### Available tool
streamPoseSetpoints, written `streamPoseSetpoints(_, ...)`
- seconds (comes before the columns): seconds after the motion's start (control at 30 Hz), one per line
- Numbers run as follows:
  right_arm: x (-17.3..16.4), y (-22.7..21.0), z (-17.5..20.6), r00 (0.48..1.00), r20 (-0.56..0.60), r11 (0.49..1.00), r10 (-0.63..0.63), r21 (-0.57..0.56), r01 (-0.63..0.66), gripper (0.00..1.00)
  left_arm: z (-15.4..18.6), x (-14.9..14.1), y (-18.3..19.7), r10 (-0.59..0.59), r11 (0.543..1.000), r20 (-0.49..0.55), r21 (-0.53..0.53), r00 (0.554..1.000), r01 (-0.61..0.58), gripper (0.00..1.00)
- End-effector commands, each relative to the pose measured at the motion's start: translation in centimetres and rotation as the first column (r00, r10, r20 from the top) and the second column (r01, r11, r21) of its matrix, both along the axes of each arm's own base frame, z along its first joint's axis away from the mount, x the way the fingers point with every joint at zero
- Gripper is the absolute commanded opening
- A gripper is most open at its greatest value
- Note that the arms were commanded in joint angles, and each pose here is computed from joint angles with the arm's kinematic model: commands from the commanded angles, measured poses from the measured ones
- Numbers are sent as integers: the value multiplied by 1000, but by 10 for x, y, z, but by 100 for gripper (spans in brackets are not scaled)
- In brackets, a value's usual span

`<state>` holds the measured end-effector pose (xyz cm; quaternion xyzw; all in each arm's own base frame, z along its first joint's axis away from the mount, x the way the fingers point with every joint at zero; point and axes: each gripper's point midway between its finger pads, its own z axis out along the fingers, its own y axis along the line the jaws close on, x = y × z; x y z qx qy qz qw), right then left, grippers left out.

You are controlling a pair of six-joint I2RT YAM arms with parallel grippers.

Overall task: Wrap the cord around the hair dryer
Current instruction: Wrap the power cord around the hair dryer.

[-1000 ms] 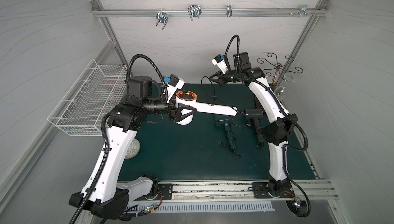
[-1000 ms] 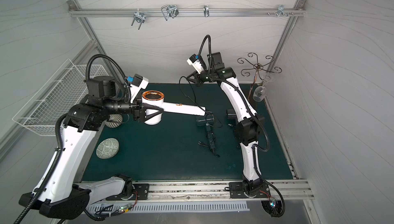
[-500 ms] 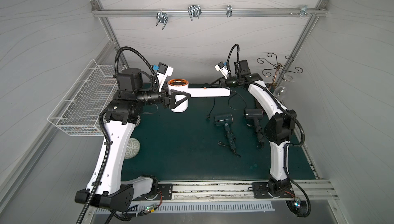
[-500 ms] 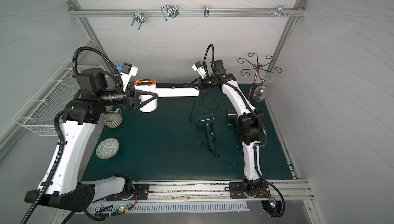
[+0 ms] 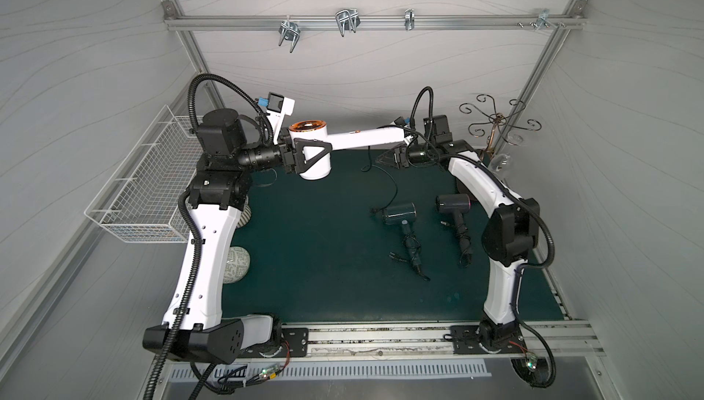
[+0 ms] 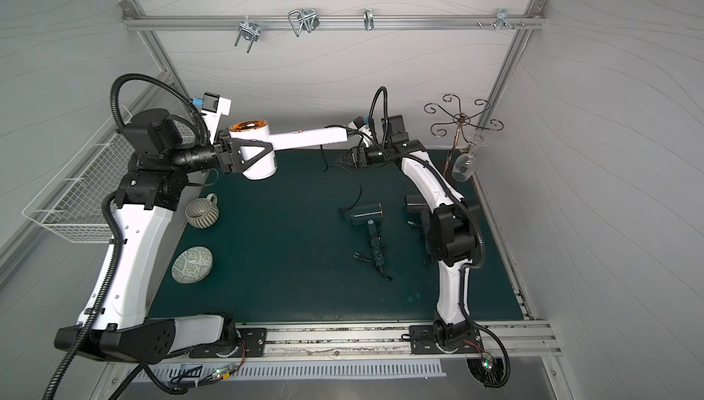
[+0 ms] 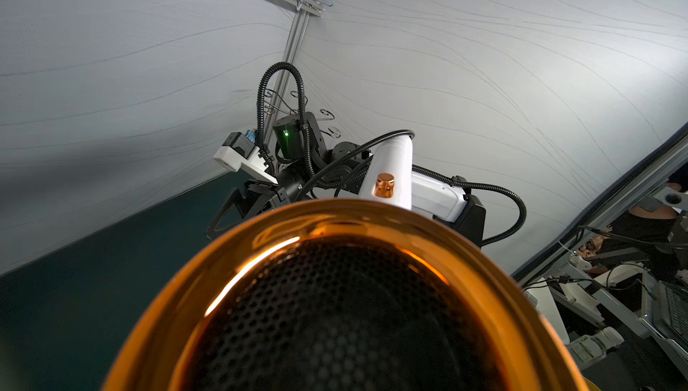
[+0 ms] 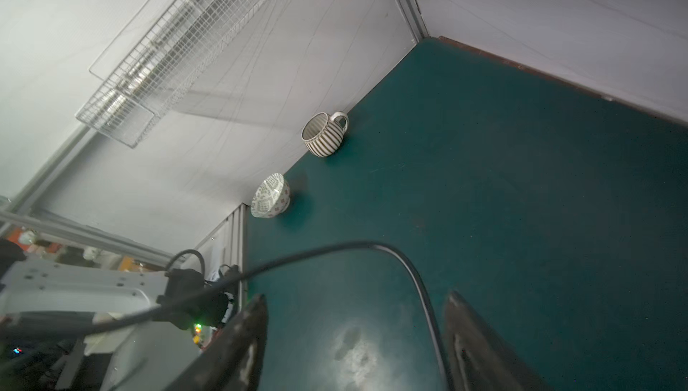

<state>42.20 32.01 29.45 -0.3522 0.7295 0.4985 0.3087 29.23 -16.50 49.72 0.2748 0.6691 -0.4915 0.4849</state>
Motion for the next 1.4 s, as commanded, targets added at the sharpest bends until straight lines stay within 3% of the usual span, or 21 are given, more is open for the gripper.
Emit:
streamPoseSetpoints(0.0, -7, -9, 25, 986, 167, 999, -23, 30, 18, 82, 45, -14, 1, -21, 999, 168, -24, 986, 26, 0)
streamPoseSetpoints(0.3, -31, -22, 21, 948, 310, 995, -71, 82, 48, 99, 54, -1, 6, 8, 999, 166, -48, 986, 0, 0)
streamPoseSetpoints(0.47, -37, -22, 26, 890, 439, 989, -126, 122, 80, 99, 57, 2, 5, -4, 997, 156, -72, 988, 15, 0)
streamPoseSetpoints(0.63, -27, -12, 17, 781, 597, 982, -183, 81, 169, 99, 61, 3, 4, -24, 995, 155, -91, 988, 38, 0)
streamPoseSetpoints(0.77, -21, 1, 0, 704, 699, 983, -126, -7, 183, 99, 62, 2, 4, -34, 994, 152, -102, 988, 50, 0)
streamPoseSetpoints(1.0, 11, 11, -18, 670, 735, 973, -105, -64, 223, 99, 66, 0, 3, -47, 991, 157, -115, 987, 65, 0)
streamPoseSetpoints(1.07, 16, 14, -20, 672, 734, 972, -99, -74, 225, 94, 67, 0, 3, -47, 991, 160, -119, 986, 67, 0)
streamPoseSetpoints(1.23, 14, 20, -24, 712, 698, 980, -74, -80, 181, 63, 67, 1, 4, -44, 991, 158, -121, 987, 64, 0)
streamPoseSetpoints(1.37, 3, 18, -28, 736, 674, 985, -64, -78, 156, 48, 64, 5, 7, -28, 991, 147, -122, 989, 46, 0)
